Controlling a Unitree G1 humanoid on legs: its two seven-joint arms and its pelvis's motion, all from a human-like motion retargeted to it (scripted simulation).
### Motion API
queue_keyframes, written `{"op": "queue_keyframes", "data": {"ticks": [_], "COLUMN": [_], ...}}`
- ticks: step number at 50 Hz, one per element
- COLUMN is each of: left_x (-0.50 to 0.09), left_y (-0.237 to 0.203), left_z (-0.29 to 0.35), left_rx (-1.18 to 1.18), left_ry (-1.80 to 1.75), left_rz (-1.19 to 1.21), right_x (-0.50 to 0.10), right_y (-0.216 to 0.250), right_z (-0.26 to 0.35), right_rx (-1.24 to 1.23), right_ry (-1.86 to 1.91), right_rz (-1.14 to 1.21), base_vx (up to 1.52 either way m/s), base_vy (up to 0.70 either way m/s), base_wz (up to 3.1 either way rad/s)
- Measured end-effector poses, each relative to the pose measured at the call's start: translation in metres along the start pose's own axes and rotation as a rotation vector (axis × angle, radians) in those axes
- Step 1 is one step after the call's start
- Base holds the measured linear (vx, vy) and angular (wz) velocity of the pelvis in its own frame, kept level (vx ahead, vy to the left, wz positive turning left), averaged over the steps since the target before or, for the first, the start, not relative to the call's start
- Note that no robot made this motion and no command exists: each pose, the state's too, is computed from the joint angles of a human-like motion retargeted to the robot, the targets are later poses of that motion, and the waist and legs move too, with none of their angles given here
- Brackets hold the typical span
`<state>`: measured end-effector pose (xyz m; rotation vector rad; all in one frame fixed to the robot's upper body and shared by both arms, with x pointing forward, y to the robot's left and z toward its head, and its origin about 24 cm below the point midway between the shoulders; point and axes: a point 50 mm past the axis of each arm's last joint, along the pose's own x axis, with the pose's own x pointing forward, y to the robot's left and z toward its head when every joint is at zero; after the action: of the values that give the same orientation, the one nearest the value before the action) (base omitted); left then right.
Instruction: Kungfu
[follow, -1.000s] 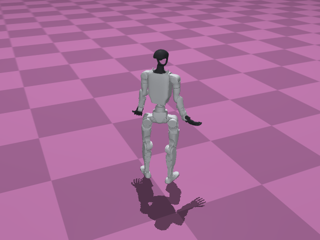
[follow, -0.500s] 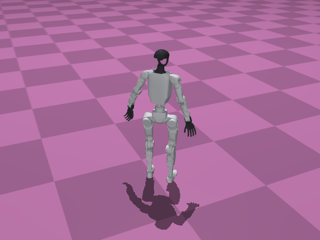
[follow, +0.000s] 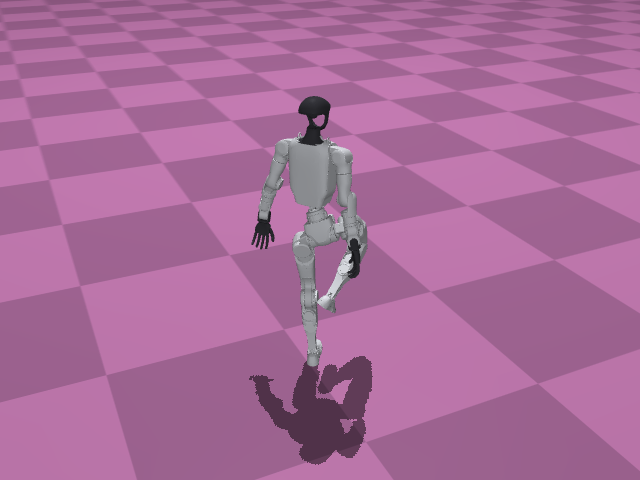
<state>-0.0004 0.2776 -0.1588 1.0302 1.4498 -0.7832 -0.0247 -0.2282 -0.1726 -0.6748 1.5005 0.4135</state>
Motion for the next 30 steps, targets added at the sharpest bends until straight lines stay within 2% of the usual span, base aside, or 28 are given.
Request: {"op": "queue_keyframes", "data": {"ticks": [6,11,14,17,19,22,24,26,28,30], "left_x": [0.003,0.002,-0.004,-0.023,-0.057,-0.143,-0.231,-0.318,-0.41,-0.478], "left_y": [-0.005,0.029,0.054,0.086,0.133,0.216,0.266,0.296,0.312,0.311], "left_z": [0.018,0.038,0.041,0.017,0.005,-0.018,-0.03,-0.032,-0.023,-0.006], "left_rx": [-0.077,-0.221,-0.478,-0.913,-1.189,-1.41,-1.359,-1.183,-0.88,-0.562], "left_ry": [-0.044,-0.066,-0.102,-0.236,-0.564,-1.131,-1.512,-1.822,-2.15,-2.43], "left_rz": [0.007,0.268,0.435,0.598,0.751,1.095,1.348,1.478,1.48,1.375], "right_x": [0.0,-0.001,-0.008,-0.024,-0.04,-0.063,-0.08,-0.099,-0.117,-0.133], "right_y": [0.0,-0.027,-0.047,-0.067,-0.084,-0.103,-0.112,-0.117,-0.112,-0.11], "right_z": [0.006,0.024,0.031,0.046,0.061,0.084,0.102,0.118,0.134,0.152], "right_rx": [0.038,0.139,0.217,0.29,0.37,0.468,0.542,0.599,0.623,0.604], "right_ry": [-0.046,-0.145,-0.241,-0.467,-0.657,-0.905,-1.071,-1.216,-1.357,-1.474], "right_rz": [-0.048,-0.227,-0.333,-0.409,-0.42,-0.394,-0.349,-0.287,-0.167,-0.033], "base_vx": [0.1,0.04,0.32,0.28,0.06,-0.25,-0.44,-0.29,-0.19,-0.1], "base_vy": [-0.08,-0.1,-0.11,-0.08,-0.03,0.54,0.73,-0.55,-1.03,-0.57], "base_wz": [0.16,-0.16,-0.08,-0.32,0.8,1.72,1.59,0.32,-0.67,-1.25]}}
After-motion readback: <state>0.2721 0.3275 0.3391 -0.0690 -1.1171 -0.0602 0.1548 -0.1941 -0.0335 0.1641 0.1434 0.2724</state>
